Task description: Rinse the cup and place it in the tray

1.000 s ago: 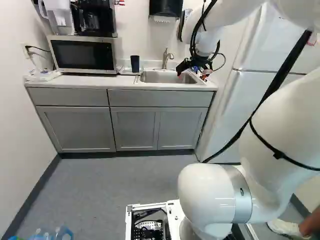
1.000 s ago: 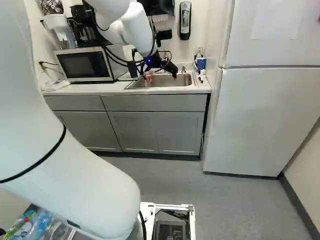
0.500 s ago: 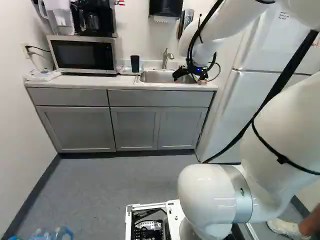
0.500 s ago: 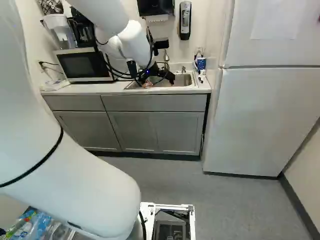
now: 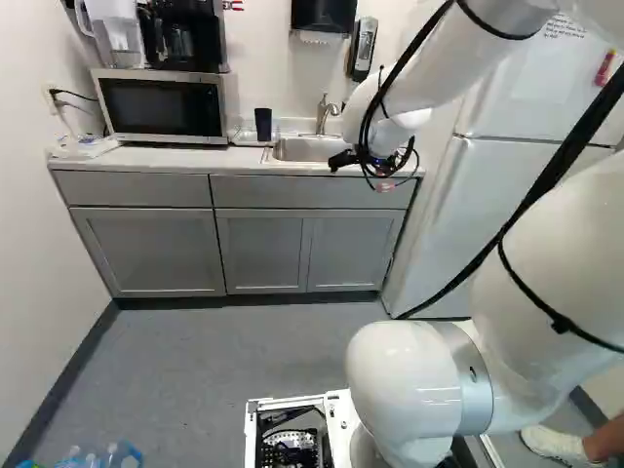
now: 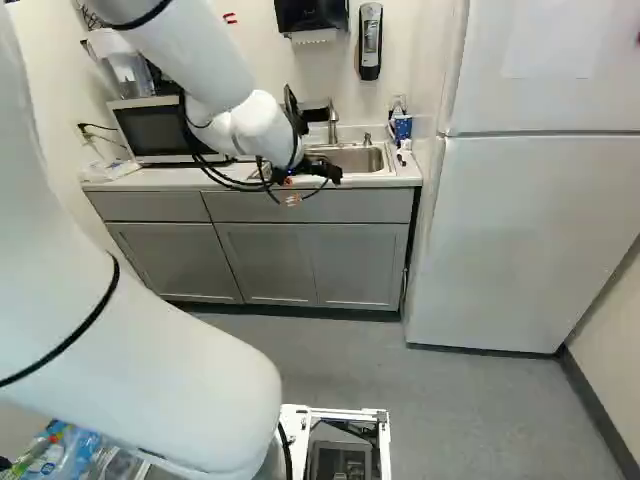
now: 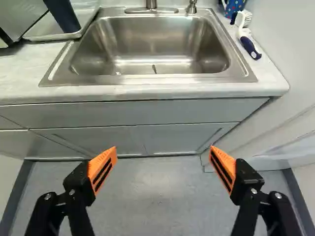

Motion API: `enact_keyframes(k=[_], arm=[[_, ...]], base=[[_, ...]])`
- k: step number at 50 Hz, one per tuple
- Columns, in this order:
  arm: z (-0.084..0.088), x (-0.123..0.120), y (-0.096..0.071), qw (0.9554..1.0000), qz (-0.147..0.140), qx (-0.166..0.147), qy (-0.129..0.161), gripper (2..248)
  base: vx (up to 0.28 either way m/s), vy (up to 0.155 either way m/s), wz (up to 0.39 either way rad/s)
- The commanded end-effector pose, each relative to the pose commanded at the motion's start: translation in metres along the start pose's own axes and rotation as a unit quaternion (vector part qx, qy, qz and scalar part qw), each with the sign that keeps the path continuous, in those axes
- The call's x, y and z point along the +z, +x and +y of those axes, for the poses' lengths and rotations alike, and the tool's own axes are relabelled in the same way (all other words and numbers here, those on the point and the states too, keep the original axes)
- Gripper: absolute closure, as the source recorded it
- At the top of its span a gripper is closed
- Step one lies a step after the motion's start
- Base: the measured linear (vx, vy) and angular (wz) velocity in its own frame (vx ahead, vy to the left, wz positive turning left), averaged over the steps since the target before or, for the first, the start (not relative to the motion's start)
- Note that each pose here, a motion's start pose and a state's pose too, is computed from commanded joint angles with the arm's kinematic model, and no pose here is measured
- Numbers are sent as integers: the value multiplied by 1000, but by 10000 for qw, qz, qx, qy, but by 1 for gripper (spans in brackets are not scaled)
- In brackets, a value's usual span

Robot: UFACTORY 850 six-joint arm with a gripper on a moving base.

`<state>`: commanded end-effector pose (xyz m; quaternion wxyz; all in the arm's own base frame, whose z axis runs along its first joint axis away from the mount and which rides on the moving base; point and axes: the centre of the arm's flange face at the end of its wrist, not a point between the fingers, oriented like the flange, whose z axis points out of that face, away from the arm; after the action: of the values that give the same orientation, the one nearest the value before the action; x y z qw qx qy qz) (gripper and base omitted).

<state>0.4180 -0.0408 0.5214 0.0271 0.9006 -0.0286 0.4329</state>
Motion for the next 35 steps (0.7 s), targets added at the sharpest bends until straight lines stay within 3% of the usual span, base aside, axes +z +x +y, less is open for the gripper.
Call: enact_keyframes(k=[35], arm=[[-21,4,-104,9962,840,-45,228,3]], base=[[0,0,0]])
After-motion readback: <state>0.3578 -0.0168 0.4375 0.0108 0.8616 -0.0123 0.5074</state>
